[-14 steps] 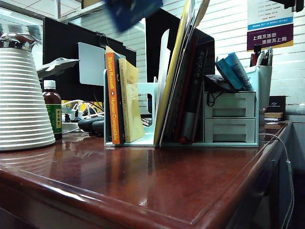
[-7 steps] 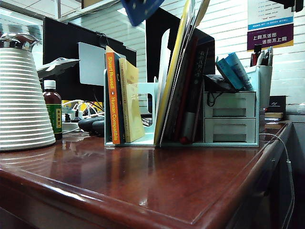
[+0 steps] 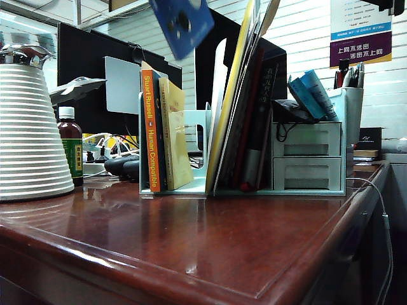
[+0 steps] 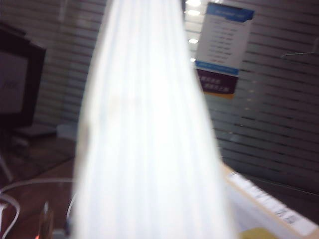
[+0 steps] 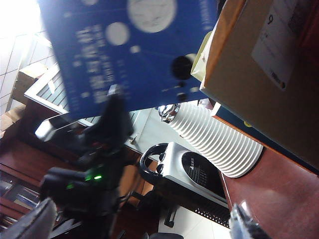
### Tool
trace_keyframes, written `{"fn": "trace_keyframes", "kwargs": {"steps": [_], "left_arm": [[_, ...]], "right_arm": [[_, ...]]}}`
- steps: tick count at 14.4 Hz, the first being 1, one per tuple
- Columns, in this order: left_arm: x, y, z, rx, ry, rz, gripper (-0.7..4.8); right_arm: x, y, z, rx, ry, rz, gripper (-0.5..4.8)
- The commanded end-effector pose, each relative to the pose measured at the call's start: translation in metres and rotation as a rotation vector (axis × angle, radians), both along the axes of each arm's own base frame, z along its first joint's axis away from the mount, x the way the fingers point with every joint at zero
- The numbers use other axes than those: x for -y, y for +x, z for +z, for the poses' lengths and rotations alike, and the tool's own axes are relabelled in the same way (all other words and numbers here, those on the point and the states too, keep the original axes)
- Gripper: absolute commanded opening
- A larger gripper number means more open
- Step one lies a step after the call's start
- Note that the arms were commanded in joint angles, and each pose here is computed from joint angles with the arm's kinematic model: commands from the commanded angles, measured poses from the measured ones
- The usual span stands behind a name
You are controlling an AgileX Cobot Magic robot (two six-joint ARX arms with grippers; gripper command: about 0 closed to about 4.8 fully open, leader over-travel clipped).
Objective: Pick up the blue book and put it on the bookshelf.
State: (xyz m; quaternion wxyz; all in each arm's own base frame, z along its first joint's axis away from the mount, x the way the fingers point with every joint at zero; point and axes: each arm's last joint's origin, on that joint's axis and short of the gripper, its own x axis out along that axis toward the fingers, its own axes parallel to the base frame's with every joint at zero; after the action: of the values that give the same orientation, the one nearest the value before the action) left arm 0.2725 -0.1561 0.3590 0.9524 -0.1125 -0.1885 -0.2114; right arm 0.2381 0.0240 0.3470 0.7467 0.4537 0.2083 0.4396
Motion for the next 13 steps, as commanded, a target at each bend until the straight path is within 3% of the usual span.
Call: {"fn": "trace_keyframes", "kwargs": {"steps": [1, 8, 13], "left_arm": [[0.001, 0.004, 0.005, 0.070, -0.102, 0.028, -0.06], [0.015, 0.033, -0.035, -0.028, -0.082, 0.103, -0.06], [0.016, 0.040, -0.047, -0.104, -0.074, 0.192, -0.06]], "right_arm": [[-0.001, -0.002, 0.004, 0.026, -0.007, 0.023, 4.79], [-0.001, -0.004, 0.004, 0.019, -0.006, 0.041, 4.79], [-0.001, -0.004, 0.004, 0.019, -0.006, 0.041, 4.79]]}}
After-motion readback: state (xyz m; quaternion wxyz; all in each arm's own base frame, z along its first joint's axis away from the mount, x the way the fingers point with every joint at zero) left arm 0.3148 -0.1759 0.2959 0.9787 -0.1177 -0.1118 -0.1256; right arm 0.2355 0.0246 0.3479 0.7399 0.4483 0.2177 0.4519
